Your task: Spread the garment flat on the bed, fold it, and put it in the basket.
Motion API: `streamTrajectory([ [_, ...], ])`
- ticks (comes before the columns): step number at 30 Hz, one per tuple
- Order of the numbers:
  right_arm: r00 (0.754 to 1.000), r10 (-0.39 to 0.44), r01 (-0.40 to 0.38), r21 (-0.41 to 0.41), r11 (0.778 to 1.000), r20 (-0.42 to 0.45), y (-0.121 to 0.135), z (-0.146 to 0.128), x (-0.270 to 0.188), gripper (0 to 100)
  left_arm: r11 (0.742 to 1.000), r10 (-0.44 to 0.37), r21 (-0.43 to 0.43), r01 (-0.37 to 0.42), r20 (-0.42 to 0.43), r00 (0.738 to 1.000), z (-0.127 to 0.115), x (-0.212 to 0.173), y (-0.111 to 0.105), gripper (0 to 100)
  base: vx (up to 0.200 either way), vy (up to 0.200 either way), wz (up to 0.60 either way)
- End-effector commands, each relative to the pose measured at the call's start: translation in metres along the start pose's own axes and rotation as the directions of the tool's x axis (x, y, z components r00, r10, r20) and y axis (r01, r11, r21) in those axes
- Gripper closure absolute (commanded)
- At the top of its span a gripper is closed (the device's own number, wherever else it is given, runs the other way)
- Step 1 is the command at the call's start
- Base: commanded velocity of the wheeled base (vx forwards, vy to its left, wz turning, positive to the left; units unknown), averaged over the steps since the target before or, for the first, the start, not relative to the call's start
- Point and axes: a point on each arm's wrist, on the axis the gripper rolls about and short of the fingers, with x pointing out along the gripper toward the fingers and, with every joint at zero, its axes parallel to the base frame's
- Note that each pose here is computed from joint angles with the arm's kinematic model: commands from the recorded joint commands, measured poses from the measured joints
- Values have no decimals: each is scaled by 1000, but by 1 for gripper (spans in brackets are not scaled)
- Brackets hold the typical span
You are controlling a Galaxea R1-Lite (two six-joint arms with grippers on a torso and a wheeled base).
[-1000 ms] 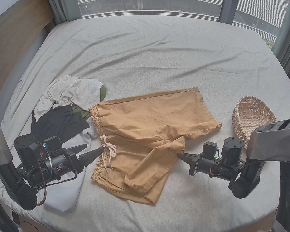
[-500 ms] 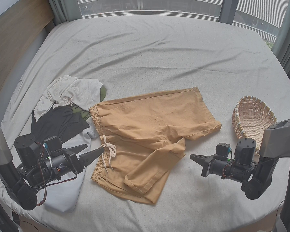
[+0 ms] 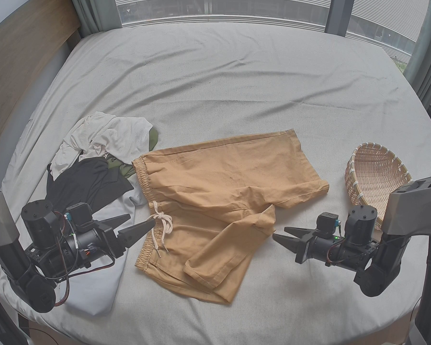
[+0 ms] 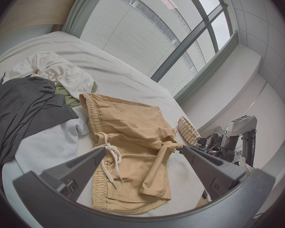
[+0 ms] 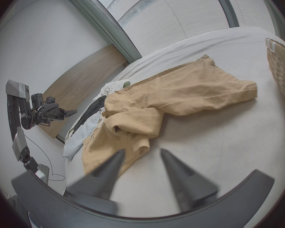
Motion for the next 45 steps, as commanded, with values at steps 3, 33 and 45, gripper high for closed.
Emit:
streamTrajectory([
  [3,1000,31,-31,-9,999,-3,1,-9,24,0,1000,1,2,-1,6,1000,1,0,0,0,0,0,0],
  [33,999,-51,51,17,999,3,-2,8,-29,100,1000,-2,4,2,9,1000,2,-1,-1,0,0,0,0],
  [45,981,-194,192,70,979,11,-39,9,-57,100,1000,-4,3,4,3,1000,0,0,-1,0,0,0,0],
])
